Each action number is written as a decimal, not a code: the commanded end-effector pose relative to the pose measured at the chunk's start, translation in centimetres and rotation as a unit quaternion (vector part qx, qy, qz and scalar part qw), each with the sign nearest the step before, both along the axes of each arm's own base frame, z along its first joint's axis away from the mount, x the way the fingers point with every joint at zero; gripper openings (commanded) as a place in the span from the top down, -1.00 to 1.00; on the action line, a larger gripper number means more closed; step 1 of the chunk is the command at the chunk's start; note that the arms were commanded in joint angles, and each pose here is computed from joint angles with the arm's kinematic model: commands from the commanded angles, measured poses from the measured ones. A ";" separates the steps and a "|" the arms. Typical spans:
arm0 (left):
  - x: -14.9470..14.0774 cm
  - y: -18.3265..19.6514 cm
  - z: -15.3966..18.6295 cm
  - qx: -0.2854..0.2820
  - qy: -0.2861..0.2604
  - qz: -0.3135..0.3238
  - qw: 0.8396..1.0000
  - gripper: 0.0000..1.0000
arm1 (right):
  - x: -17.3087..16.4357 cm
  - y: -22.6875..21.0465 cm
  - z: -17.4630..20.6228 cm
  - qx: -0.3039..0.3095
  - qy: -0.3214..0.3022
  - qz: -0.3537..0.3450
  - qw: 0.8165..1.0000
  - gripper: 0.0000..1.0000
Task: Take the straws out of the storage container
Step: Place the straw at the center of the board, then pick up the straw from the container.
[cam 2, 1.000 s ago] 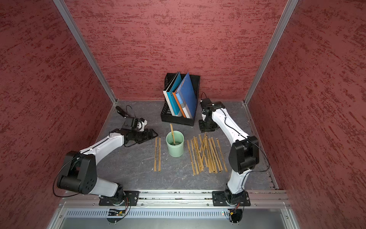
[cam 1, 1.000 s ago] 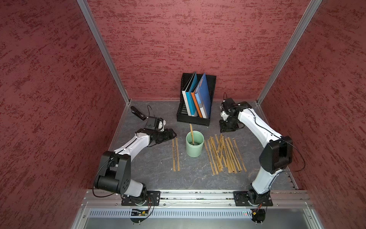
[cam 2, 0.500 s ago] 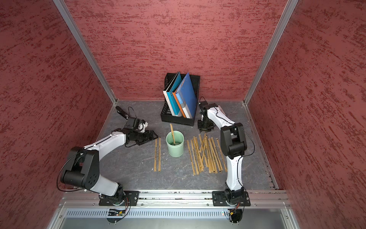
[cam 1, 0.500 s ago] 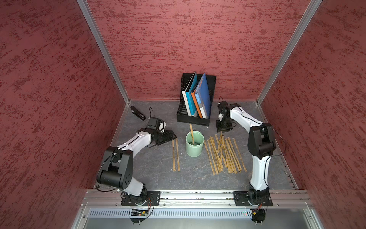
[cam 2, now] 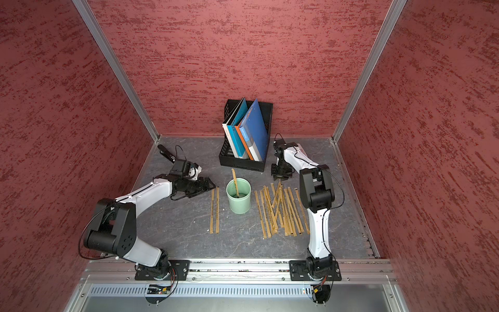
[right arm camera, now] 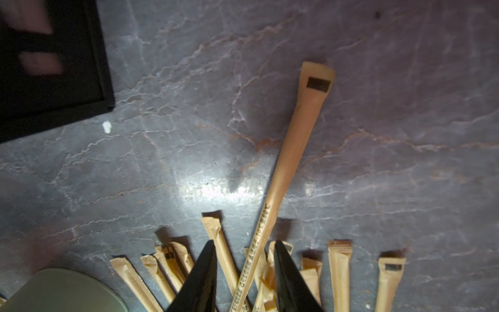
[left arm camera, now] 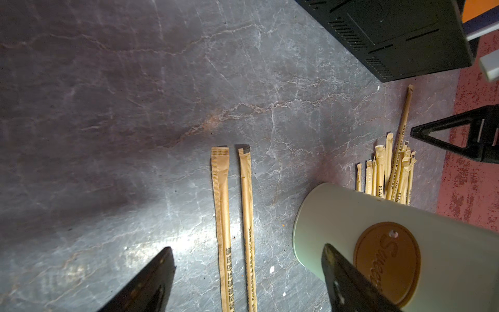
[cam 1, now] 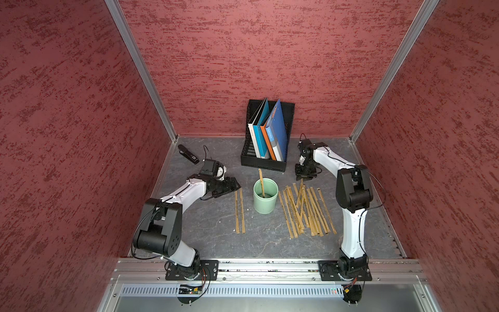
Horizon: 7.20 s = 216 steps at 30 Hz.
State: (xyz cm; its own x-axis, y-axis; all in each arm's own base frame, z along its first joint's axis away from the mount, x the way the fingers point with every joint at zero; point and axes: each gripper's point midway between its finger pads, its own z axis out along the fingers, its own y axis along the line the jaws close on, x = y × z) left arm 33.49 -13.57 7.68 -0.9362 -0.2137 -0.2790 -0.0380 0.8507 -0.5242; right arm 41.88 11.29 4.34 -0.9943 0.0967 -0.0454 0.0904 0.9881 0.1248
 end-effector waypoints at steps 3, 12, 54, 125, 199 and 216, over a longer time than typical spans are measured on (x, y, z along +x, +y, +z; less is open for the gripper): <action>0.6 0.1 0.1 0.010 -0.006 -0.005 1.000 -0.71 | 0.6 -0.2 -0.8 0.006 -0.003 -0.009 1.000 0.35; 0.5 0.3 -0.2 0.014 -0.001 -0.005 1.000 -0.71 | 0.4 -0.4 -2.1 0.008 0.009 -0.011 1.000 0.39; 1.0 0.3 -0.3 0.017 0.004 -0.006 1.000 -0.71 | 2.0 2.6 5.1 0.130 -0.075 -0.009 0.989 0.86; 0.0 -0.3 2.9 0.000 -0.034 -0.004 0.999 -0.72 | -11.2 19.5 18.1 0.136 -0.259 0.236 0.926 0.29; 0.7 -0.4 3.2 -0.024 -0.036 0.003 0.999 -0.72 | -16.5 10.3 26.6 0.010 -0.218 0.230 0.949 0.88; 0.4 -0.3 3.5 -0.020 -0.035 0.004 0.999 -0.73 | -13.9 4.5 14.6 0.018 -0.071 0.148 0.986 0.91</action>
State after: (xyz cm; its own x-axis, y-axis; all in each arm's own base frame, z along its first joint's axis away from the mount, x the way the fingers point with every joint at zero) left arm 33.53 -13.76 9.81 -0.9230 -0.2290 -0.3092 -0.0239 0.8362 -0.5480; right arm 26.78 14.87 19.61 -0.9664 -0.1895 -0.1735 -0.2074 0.9740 0.0912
